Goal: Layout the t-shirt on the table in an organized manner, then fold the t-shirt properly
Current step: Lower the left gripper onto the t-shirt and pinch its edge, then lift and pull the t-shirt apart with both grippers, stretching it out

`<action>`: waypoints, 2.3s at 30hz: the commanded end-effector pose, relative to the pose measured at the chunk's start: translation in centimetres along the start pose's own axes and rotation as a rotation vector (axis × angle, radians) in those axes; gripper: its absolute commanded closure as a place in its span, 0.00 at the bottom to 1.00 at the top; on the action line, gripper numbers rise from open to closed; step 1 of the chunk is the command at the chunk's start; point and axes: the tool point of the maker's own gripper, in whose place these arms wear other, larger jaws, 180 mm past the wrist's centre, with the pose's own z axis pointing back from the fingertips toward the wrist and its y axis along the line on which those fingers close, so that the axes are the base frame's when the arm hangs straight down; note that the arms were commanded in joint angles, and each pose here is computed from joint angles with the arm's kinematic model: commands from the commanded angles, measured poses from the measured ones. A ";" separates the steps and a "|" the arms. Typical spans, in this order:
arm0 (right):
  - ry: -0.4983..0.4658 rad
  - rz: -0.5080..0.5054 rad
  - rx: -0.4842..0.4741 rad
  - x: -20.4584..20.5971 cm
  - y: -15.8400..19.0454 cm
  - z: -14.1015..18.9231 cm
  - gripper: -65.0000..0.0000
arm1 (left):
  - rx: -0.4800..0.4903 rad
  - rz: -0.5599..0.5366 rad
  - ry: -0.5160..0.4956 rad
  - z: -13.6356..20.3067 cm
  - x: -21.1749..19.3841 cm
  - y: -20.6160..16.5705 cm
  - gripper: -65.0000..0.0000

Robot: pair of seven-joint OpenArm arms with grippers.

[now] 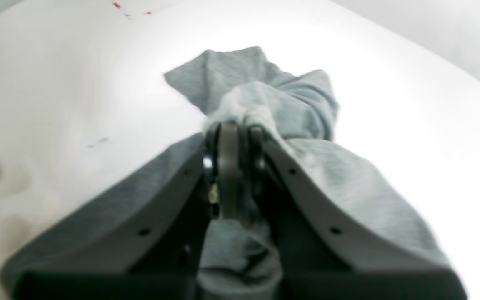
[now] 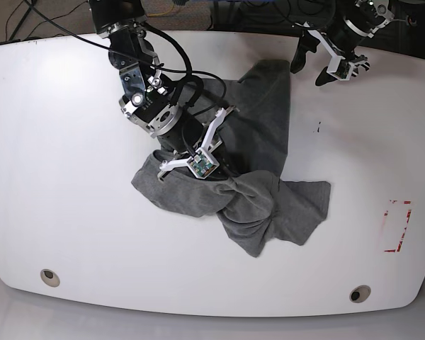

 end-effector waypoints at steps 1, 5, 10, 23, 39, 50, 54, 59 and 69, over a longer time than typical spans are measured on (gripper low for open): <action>-0.074 0.018 -0.006 2.3 -0.3 0.2 1.00 | 0.007 0.012 -0.030 -0.3 0.6 0.0 0.46; -0.079 0.023 -0.007 2.5 -0.3 0.3 1.00 | 0.034 -0.012 0.058 -1.0 -1.0 0.3 0.46; -0.078 0.023 -0.004 2.4 -0.2 0.3 1.00 | 0.043 0.004 0.097 -2.1 -1.7 0.5 0.45; -0.077 0.021 -0.003 2.4 -0.1 0.4 1.00 | -0.018 0.084 0.141 -4.6 -4.0 -1.1 0.45; -0.076 0.016 0.000 2.3 -0.1 0.4 1.00 | -0.152 0.039 0.253 -5.9 -5.1 -5.5 0.59; -0.076 0.014 -0.001 2.3 -0.1 0.4 1.00 | -0.144 0.023 0.244 -6.2 -4.5 -5.0 0.99; -0.076 0.013 -0.002 2.3 -0.1 0.4 1.00 | -0.138 0.024 0.237 -6.2 -4.4 -4.8 1.00; -0.087 0.015 -0.018 2.7 -0.8 0.5 1.00 | -0.060 0.030 0.219 -5.5 -3.7 -2.1 1.00; -0.219 -0.146 -0.033 5.6 -4.8 2.2 1.00 | 0.143 0.004 0.175 -3.2 -1.5 5.7 1.00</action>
